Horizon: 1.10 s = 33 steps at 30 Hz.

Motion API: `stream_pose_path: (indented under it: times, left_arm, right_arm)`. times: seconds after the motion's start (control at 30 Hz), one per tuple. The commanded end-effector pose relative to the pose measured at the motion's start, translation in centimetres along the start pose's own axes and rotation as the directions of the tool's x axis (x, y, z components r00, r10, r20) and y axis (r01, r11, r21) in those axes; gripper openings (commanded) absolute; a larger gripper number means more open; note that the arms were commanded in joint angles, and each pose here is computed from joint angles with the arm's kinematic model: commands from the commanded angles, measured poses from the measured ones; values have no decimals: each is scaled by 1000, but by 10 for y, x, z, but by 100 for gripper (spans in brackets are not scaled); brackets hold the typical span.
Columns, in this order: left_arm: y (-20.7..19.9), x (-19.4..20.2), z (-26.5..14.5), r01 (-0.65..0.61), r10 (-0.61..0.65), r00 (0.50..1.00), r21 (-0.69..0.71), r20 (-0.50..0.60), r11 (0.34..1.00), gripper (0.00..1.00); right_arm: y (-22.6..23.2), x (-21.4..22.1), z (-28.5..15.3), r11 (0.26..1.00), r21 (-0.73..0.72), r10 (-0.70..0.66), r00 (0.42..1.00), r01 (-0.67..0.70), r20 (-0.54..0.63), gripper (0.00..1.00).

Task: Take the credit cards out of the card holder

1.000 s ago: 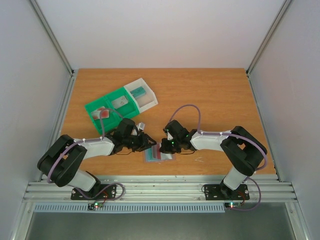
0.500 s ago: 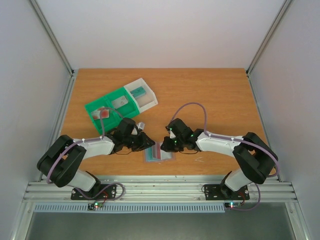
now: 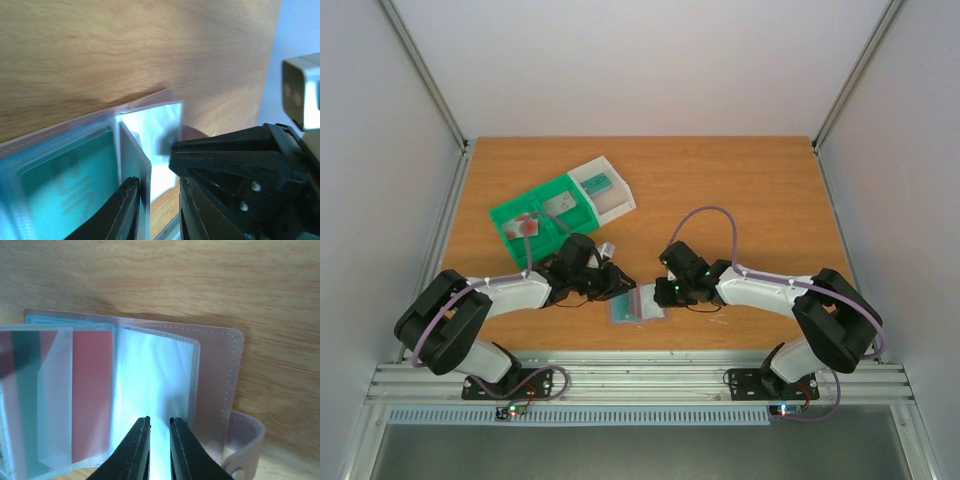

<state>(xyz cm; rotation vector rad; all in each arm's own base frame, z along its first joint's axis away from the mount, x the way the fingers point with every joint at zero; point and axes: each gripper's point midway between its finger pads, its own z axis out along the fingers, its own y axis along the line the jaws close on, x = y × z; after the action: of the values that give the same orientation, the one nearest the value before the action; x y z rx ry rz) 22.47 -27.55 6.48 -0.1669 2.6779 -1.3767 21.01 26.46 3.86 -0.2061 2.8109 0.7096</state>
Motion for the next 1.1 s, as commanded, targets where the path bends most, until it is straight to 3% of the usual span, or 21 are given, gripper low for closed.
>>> stream_pose_path:
  times: [0.0, 1.07]
  left_arm:
    - [-27, -3, 5, -49, 50, 999, 49, -8, 998, 24]
    - [-41, 5, 28, -76, 78, 996, 68, -35, 995, 26]
  right_arm:
    - [-10, 2, -4, 999, 45, -20, 1000, 19, 23, 13]
    - [-9, -9, -44, 999, 41, -10, 988, 4, 151, 12]
